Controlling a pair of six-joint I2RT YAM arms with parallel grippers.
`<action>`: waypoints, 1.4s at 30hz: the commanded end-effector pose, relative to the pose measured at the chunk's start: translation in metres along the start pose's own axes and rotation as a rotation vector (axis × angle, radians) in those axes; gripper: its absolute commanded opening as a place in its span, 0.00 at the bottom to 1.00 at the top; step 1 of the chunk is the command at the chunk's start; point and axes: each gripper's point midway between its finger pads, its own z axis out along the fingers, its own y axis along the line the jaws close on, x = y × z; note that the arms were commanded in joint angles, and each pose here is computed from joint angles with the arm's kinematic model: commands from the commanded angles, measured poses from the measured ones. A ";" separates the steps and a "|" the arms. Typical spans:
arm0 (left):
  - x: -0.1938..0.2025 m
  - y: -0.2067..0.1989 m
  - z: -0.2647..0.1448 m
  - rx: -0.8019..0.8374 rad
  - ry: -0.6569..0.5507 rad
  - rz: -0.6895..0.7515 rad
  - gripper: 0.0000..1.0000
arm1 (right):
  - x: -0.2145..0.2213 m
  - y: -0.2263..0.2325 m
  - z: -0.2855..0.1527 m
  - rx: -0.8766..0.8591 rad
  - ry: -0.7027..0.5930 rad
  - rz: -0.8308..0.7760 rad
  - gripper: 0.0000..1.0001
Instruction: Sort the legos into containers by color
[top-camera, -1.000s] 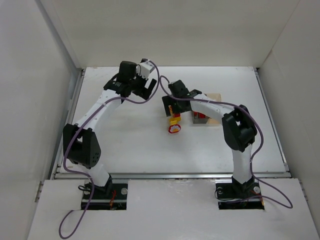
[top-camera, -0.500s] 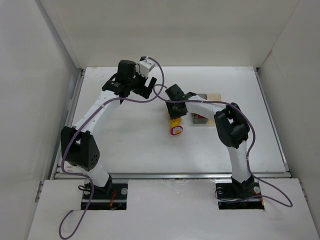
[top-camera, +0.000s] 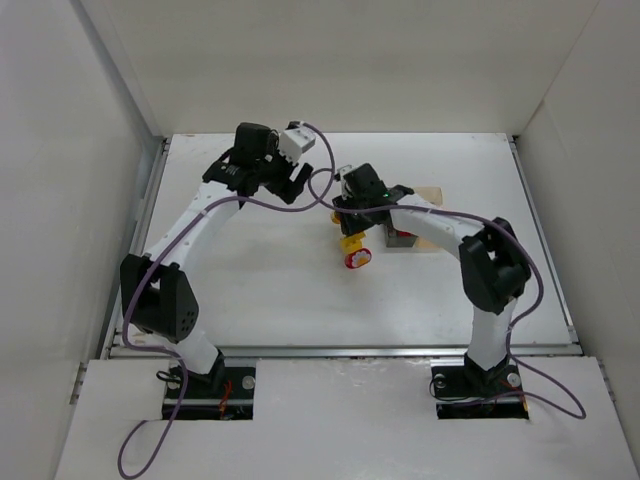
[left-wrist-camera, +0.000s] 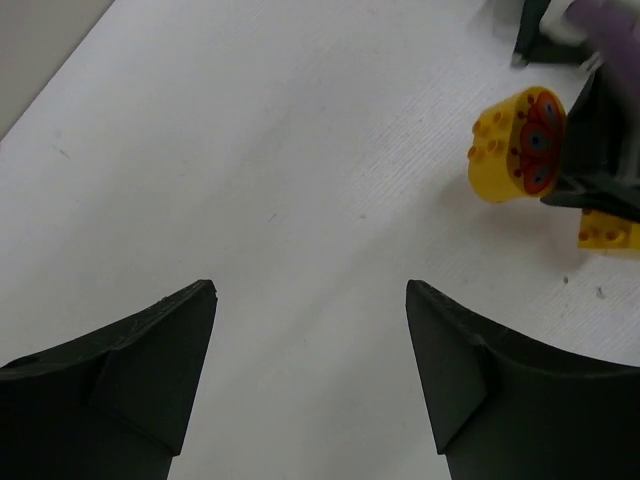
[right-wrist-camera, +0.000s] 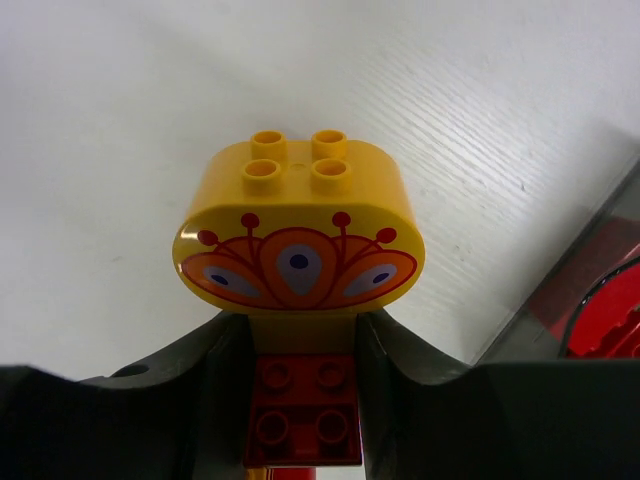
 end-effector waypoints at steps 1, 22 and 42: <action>-0.005 -0.002 -0.029 0.070 -0.055 0.172 0.73 | -0.064 0.026 -0.053 -0.219 -0.244 -0.107 0.08; -0.027 -0.064 -0.077 0.161 -0.434 1.026 0.82 | -0.058 0.070 -0.132 -0.686 -0.192 -0.293 0.00; -0.020 -0.114 -0.057 0.222 -0.505 1.818 0.67 | -0.039 0.105 -0.113 -0.811 -0.030 -0.247 0.00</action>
